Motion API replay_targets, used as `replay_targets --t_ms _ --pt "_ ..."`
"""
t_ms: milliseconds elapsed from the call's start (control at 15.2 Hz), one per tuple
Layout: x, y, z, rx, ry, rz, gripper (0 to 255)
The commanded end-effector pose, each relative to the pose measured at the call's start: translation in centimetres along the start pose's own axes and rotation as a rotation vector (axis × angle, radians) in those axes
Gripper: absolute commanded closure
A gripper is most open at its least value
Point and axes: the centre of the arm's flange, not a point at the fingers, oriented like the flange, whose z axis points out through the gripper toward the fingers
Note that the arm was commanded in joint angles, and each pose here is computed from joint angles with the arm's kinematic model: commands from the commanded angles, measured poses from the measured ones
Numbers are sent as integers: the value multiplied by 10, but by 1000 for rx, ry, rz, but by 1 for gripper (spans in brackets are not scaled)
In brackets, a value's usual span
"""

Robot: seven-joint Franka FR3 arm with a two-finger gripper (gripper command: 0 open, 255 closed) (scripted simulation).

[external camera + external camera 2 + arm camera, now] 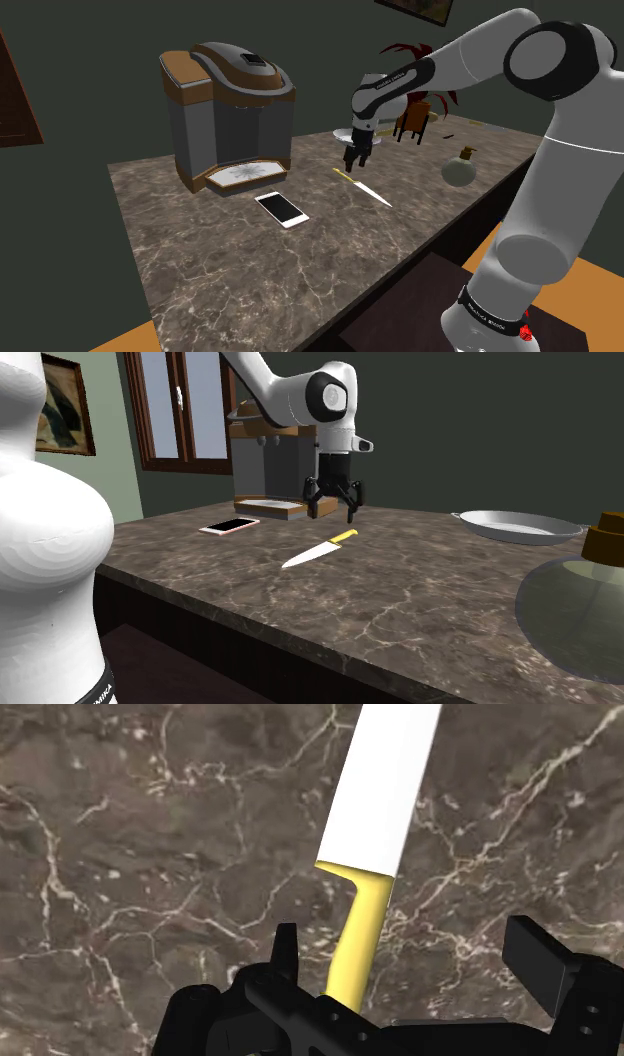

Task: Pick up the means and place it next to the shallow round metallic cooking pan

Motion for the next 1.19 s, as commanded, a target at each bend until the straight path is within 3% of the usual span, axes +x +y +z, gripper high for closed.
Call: replay_targets --t_ms 0,396,924,990,1122 --pt "5 4 10 -1 2 -2 0" --pt "5 4 45 -1 2 -2 0" --pt "5 4 45 -1 2 -2 0" --pt "5 4 45 -1 2 -2 255" --pt "5 4 45 -1 2 -2 255"
